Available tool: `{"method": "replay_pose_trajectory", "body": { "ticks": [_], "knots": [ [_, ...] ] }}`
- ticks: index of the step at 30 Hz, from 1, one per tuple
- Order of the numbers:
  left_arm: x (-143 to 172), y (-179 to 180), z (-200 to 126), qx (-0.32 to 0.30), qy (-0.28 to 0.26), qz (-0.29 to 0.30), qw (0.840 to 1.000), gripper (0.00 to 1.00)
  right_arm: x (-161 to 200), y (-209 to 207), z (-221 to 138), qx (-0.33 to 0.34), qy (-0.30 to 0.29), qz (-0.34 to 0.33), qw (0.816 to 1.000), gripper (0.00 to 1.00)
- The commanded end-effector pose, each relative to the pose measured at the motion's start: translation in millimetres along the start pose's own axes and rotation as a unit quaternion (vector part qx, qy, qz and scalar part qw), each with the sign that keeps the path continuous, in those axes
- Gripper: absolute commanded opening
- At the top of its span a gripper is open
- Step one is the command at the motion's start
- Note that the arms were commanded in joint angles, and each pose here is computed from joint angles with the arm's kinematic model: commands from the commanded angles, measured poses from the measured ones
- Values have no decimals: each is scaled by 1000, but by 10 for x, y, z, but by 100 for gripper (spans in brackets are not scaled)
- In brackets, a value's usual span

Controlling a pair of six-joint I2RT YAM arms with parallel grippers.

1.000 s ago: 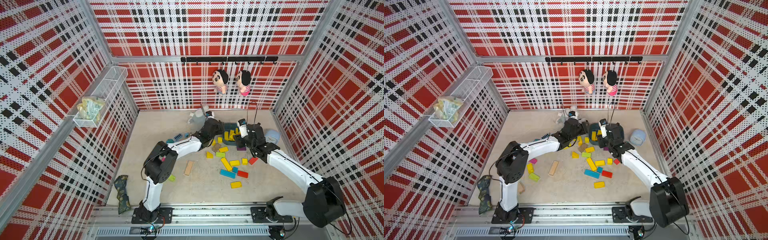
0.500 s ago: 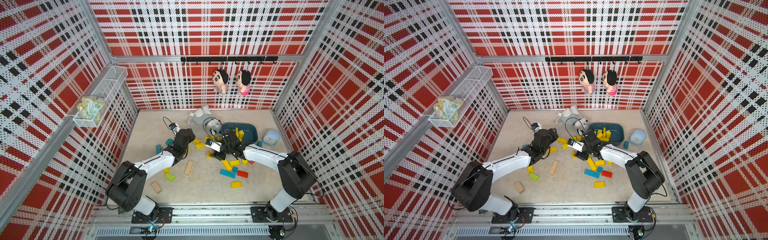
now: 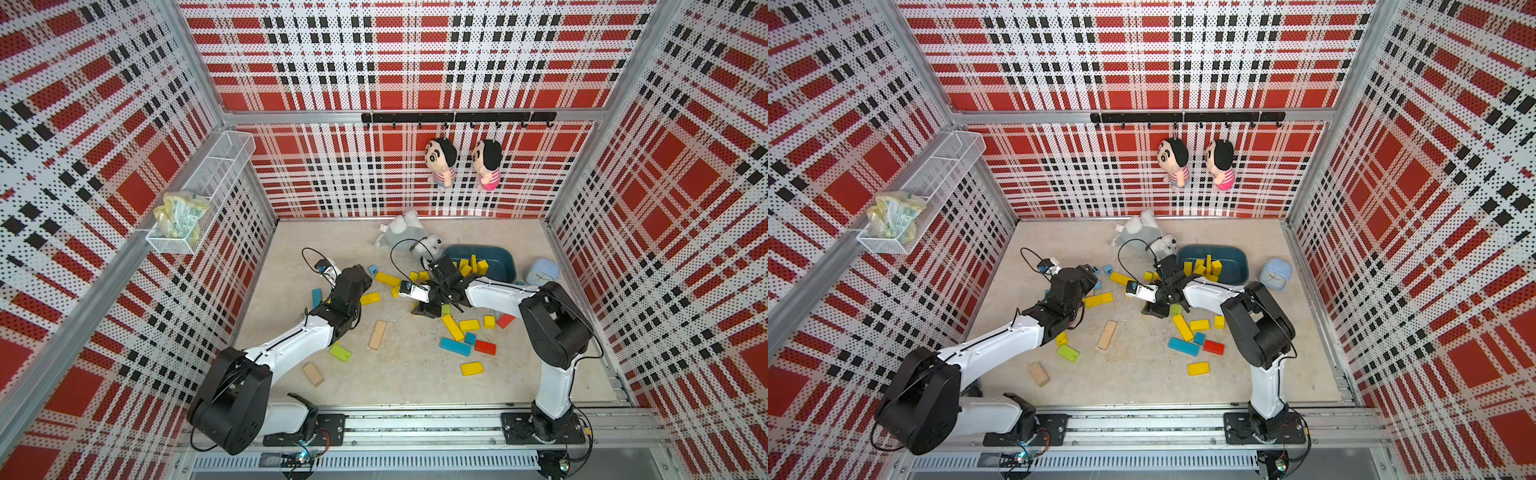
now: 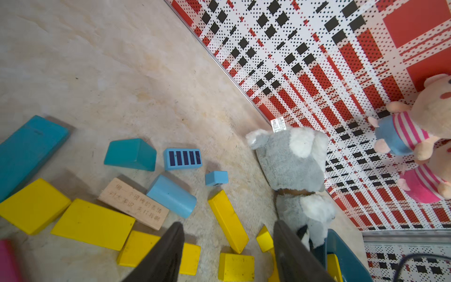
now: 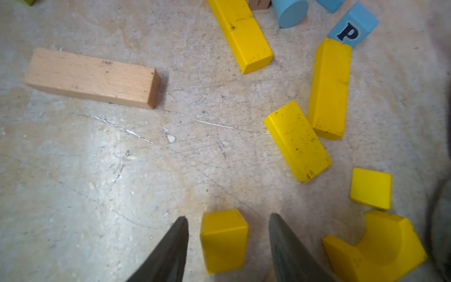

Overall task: Pick out the yellow building blocks
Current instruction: Pick up the building block from the center of the board.

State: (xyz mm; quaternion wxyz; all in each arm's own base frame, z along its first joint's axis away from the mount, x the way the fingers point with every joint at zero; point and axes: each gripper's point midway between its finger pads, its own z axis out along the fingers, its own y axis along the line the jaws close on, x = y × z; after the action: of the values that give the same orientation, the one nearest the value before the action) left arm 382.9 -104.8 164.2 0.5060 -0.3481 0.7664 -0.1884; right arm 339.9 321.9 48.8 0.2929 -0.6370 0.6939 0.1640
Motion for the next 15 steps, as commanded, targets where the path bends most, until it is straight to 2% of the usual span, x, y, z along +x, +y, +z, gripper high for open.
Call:
{"method": "replay_pose_trajectory", "body": {
  "ticks": [1, 10, 15],
  "knots": [
    [-71, 66, -29, -10, -11, -5, 1000, 62, 46, 102, 93, -28, 15, -2, 999, 52],
    [-104, 65, 6, -14, -13, -10, 1000, 61, 35, 99, 146, -31, 23, 6, 999, 32],
    [-130, 23, 39, -15, -16, -9, 1000, 61, -111, 9, -9, -3, -1, 18, 1000, 23]
  ]
}}
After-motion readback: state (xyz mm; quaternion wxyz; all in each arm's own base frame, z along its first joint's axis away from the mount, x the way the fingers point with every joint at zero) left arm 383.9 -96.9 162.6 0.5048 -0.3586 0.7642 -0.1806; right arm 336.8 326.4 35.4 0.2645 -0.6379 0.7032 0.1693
